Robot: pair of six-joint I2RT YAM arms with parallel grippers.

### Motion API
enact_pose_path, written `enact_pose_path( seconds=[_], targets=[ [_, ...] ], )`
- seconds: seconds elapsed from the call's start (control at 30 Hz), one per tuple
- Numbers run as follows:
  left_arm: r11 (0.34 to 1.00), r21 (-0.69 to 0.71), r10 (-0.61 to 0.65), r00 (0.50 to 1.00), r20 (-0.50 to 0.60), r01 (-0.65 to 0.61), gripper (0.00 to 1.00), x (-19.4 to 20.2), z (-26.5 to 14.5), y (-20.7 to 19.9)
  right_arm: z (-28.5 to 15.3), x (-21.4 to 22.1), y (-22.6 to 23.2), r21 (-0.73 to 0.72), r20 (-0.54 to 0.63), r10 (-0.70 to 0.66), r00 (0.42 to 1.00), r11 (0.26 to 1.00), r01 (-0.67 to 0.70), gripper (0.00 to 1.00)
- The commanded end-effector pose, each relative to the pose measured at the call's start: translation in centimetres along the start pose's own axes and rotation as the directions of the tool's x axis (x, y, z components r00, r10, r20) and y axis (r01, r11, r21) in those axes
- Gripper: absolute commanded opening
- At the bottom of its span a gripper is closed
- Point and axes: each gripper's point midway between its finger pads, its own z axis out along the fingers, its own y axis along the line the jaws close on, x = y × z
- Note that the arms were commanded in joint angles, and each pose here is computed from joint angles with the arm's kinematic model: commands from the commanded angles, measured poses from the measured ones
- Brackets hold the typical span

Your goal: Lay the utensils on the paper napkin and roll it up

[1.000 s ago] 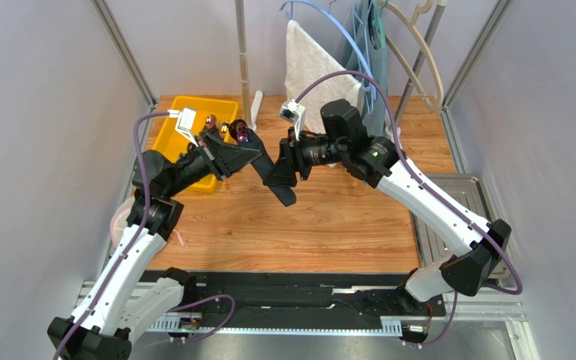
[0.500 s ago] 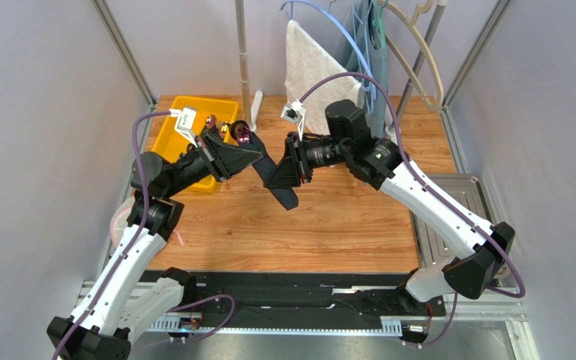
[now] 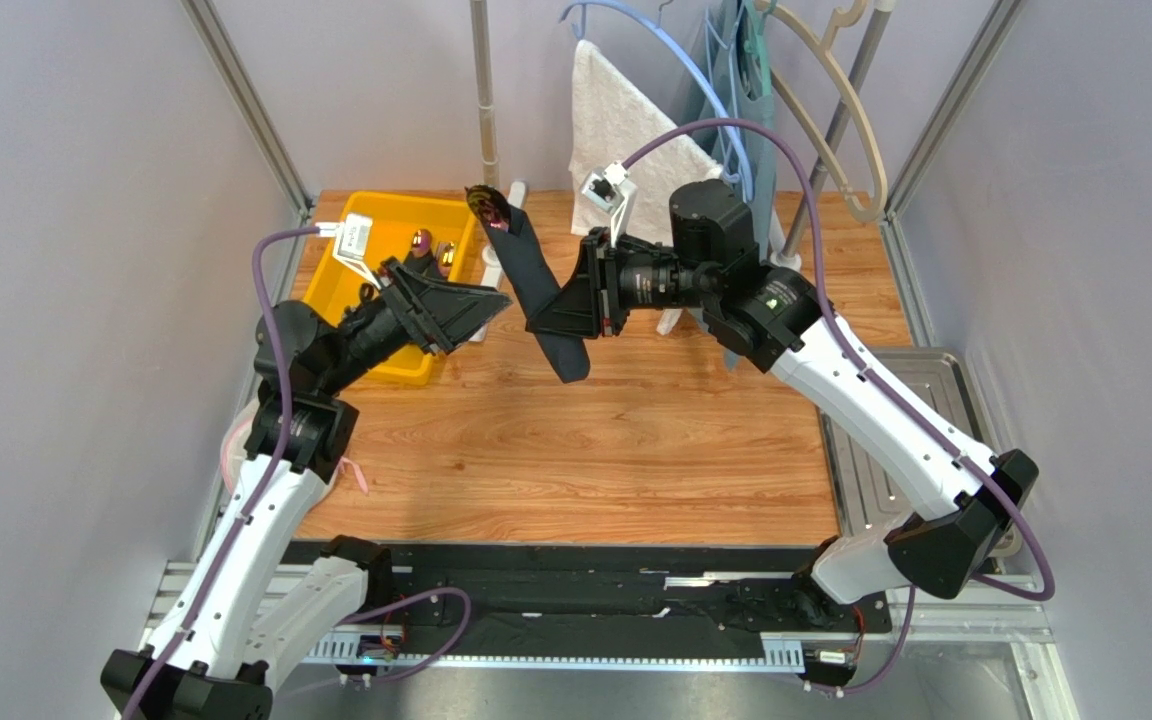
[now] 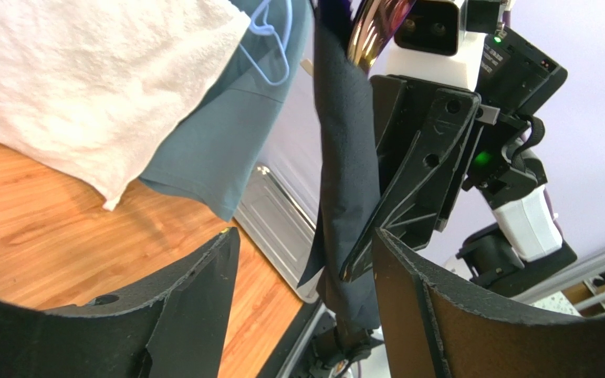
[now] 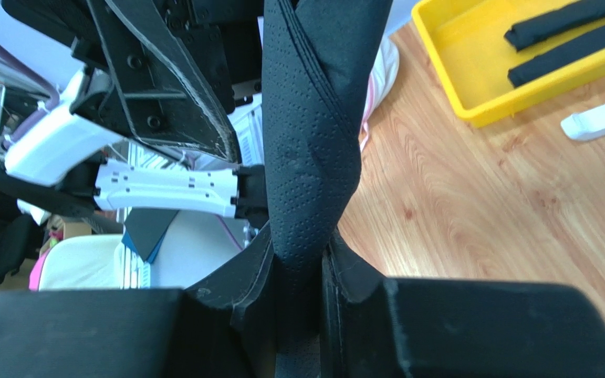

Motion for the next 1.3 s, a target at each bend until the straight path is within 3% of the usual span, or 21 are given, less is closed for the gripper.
enact_pose_path(
  seconds=[0.0, 0.27, 0.63, 0.97, 1.13, 1.27],
  targets=[
    [1.0, -0.012, -0.023, 0.999, 0.032, 0.023, 0.72, -0.6, -0.3, -0.1, -0.6, -4.4, 2.6, -0.057, 0.148, -0.03, 0.989, 0.998, 0.039, 0.0],
    [0.988, 0.073, -0.141, 0.99, 0.018, 0.139, 0.71, -1.3, 1.0, -1.2, -0.3, -4.8, 3.5, -0.116, 0.168, -0.002, 0.986, 0.993, 0.021, 0.0],
    [0.969, 0.227, -0.098, 0.995, -0.007, 0.097, 0.7, -1.2, 1.1, -4.3, 0.1, -4.8, 3.9, -0.147, 0.169, 0.028, 0.985, 0.989, -0.003, 0.0],
    [0.969, 0.201, -0.148, 0.989, 0.017, 0.141, 0.74, -1.9, 1.3, -4.2, 0.8, -4.9, 2.9, -0.109, 0.181, 0.045, 0.983, 0.994, -0.025, 0.0],
    [0.968, 0.168, -0.19, 0.982, 0.019, 0.184, 0.63, -2.1, 1.8, -3.5, 1.3, -4.9, 3.2, -0.118, 0.182, 0.04, 0.983, 0.993, -0.019, 0.0],
    [0.965, 0.124, -0.236, 0.972, 0.013, 0.232, 0.62, -1.6, 2.1, -2.2, 1.5, -4.9, 3.9, -0.136, 0.179, 0.021, 0.984, 0.991, 0.003, 0.0]
  ],
)
